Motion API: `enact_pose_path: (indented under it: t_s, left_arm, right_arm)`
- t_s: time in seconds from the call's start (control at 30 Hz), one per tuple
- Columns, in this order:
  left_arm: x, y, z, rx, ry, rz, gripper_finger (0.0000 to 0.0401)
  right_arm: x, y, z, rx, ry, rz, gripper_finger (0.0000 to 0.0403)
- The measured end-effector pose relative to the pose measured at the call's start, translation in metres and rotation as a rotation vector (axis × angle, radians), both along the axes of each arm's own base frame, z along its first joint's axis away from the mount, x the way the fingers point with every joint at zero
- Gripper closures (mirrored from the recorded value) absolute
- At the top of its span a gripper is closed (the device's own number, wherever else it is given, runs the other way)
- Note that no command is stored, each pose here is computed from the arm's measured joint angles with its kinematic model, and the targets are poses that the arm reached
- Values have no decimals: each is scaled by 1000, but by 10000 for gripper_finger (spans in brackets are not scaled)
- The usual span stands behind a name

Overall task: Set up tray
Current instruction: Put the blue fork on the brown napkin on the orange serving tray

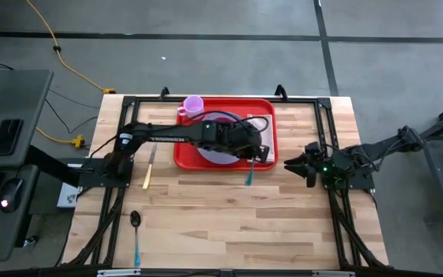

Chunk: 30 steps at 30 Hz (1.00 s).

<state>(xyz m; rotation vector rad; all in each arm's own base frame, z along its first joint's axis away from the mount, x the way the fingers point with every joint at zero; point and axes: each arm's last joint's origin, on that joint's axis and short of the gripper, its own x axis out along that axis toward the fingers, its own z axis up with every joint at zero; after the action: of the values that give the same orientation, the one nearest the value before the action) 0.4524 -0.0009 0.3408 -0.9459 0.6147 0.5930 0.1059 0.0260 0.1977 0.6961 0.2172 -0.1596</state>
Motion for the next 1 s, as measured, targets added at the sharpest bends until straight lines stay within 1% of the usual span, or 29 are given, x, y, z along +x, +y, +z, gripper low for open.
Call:
enact_pose_path:
  t_s: [0.13, 0.43, 0.7, 0.77, 0.87, 0.93, 1.0]
  left_arm:
    - [4, 5, 4, 27, -55, 4, 391]
    - [5, 8, 6, 58, -73, 20, 391]
    - [5, 9, 7, 98, -78, 47, 391]
    - [8, 10, 3, 119, -69, 63, 391]
    - [9, 10, -3, 125, -40, 63, 391]
    - [13, 10, -6, 128, -49, 66, 391]
    - [12, 10, -11, 134, -16, 64, 391]
  right_arm:
    - [9, 2, -2, -17, 12, -34, 279]
    - [31, 8, 3, -65, -67, -114, 278]
    - [48, 6, 2, -44, -104, -127, 278]
    - [51, 4, 2, -39, -119, -127, 278]
    - [56, 1, 1, -39, -121, -121, 278]
    - [57, -2, 0, -46, -112, -134, 278]
    - [59, -4, 1, -58, -102, -139, 278]
